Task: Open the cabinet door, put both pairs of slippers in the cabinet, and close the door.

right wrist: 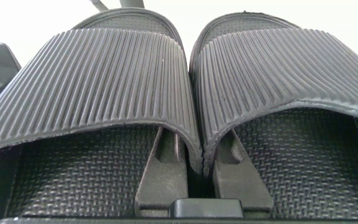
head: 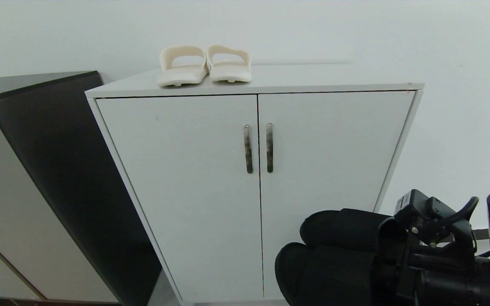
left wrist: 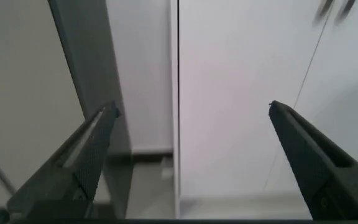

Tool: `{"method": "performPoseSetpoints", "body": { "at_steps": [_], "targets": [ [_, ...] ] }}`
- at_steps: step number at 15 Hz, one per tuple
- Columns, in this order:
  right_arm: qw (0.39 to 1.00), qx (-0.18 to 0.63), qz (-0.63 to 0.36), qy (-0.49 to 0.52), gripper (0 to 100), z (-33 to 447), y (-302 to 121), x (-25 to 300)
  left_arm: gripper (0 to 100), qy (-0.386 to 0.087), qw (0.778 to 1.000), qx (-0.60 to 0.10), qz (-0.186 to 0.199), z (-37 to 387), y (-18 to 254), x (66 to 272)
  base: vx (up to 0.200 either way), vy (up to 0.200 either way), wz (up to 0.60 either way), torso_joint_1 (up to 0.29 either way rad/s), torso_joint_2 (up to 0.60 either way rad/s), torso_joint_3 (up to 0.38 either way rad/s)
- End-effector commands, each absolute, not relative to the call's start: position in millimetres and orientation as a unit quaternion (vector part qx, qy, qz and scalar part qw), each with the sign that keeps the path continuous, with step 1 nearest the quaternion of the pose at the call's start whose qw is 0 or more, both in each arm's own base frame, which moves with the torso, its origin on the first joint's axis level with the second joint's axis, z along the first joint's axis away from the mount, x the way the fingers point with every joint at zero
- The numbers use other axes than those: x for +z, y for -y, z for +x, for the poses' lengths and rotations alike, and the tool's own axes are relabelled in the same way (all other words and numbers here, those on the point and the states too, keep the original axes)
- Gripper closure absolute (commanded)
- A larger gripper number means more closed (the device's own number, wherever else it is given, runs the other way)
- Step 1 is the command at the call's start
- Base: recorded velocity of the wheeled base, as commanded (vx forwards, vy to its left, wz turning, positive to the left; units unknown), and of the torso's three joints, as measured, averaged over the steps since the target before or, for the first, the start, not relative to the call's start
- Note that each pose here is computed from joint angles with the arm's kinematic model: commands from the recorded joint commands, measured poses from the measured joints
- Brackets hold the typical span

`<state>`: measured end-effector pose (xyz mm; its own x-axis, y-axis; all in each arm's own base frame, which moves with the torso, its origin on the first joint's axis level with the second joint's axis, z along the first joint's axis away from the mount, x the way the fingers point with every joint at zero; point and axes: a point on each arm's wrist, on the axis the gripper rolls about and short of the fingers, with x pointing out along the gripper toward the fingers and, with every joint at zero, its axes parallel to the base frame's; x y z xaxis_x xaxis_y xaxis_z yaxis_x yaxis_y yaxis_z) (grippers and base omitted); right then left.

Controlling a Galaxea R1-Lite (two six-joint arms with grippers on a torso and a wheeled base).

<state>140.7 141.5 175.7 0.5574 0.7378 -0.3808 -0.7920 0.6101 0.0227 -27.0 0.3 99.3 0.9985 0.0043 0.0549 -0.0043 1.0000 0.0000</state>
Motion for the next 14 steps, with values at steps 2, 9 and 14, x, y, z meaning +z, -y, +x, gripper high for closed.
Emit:
{"method": "performPoseSetpoints", "body": {
  "at_steps": [2, 9, 14],
  "targets": [
    [0.879, 0.438, -0.084, -0.169, 100, 141.3, -142.7, 177.5, 0, 0.005, 0.993, -0.111, -0.041, 3.8, 4.2, 205.3, 0.0, 0.0, 0.0, -0.015, 0.15, 0.156],
    [0.885, 0.42, -0.091, -0.179, 100, 150.5, -150.9, 170.3, 0, -0.113, 0.903, -0.414, 0.04, 88.3, 38.9, 223.8, 0.0, 0.0, 0.0, 0.0, 0.02, 0.017],
    [0.887, 0.421, -0.088, -0.171, 100, 144.7, -145.6, 172.0, 0, -0.091, 0.871, -0.481, 0.037, 130.4, 97.0, 232.0, 0.0, 0.0, 0.0, 0.0, 0.0, 0.0]
  ]
}}
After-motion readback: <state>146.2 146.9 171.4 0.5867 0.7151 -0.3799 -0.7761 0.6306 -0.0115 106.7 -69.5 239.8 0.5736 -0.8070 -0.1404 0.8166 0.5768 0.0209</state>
